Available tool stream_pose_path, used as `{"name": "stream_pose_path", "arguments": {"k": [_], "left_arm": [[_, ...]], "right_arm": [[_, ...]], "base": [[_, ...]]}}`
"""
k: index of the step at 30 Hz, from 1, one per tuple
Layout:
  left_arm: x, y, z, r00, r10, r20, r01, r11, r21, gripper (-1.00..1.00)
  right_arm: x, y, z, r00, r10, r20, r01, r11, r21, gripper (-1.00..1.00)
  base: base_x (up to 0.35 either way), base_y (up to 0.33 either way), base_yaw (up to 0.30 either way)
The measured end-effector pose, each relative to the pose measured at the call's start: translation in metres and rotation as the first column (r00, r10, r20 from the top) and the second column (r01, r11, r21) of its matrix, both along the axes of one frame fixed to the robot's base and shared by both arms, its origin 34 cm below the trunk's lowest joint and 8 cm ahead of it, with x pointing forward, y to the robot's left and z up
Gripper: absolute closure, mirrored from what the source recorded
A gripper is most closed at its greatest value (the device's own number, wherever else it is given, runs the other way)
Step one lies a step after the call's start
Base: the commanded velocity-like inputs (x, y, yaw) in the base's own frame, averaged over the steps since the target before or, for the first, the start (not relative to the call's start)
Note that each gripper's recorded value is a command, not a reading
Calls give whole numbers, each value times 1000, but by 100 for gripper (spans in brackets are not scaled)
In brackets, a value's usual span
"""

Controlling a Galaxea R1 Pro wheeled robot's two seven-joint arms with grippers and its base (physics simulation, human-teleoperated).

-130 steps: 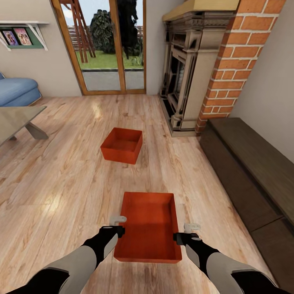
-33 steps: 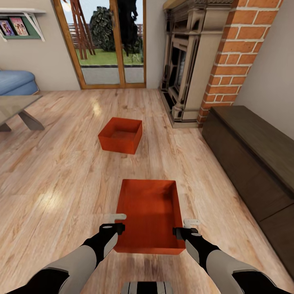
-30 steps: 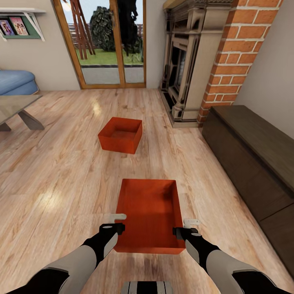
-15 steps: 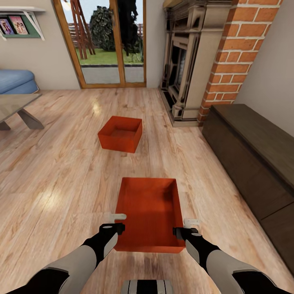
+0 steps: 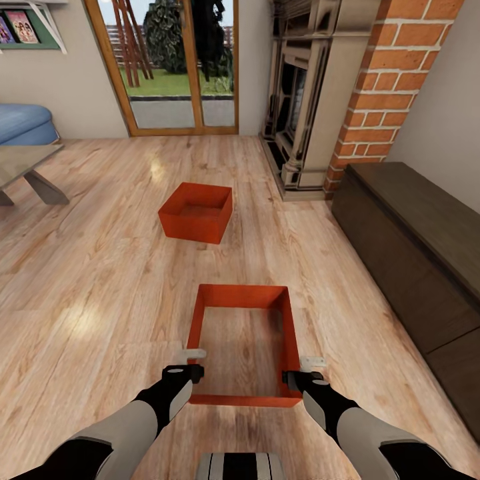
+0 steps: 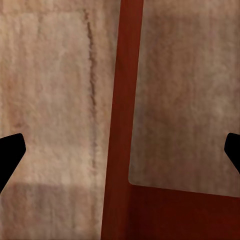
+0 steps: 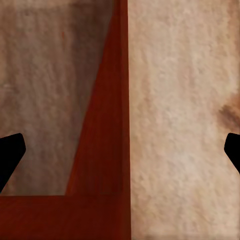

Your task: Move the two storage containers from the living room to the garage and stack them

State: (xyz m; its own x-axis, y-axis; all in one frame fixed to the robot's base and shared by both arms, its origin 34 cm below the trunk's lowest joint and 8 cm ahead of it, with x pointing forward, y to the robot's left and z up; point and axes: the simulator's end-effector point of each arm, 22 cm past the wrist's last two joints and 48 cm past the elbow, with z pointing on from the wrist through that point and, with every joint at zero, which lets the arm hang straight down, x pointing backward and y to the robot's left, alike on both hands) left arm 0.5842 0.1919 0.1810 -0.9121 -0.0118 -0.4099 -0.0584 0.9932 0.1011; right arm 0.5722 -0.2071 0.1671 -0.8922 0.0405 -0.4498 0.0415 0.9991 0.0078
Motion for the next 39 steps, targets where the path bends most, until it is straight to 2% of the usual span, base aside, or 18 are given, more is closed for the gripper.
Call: {"name": "stream_pose_path", "arguments": {"k": [20, 21, 26, 31, 39], "left_arm": [[0, 0, 0, 1000, 1, -2, -1, 1000, 0, -100], [0, 0, 0, 1000, 1, -2, -1, 1000, 0, 100], [-1, 0, -1, 1000, 4, -6, -4, 1000, -3, 100], [-1, -7, -1, 1000, 7, -3, -8, 999, -32, 100], [-1, -6, -1, 1000, 7, -3, -7, 1000, -28, 100]], "right_arm": [[0, 0, 0, 1000, 4, 4, -4, 1000, 1, -100], [0, 0, 0, 1000, 4, 4, -4, 1000, 1, 100], [0, 0, 0, 1000, -6, 3, 6, 1000, -4, 100], [0, 0, 0, 1000, 4, 5, -4, 1000, -9, 100], [1, 0, 0, 1000, -6, 5, 6, 1000, -8, 100]], "base": [[0, 0, 0], [0, 0, 0], [0, 0, 0], [0, 0, 0], [0, 0, 0]]}}
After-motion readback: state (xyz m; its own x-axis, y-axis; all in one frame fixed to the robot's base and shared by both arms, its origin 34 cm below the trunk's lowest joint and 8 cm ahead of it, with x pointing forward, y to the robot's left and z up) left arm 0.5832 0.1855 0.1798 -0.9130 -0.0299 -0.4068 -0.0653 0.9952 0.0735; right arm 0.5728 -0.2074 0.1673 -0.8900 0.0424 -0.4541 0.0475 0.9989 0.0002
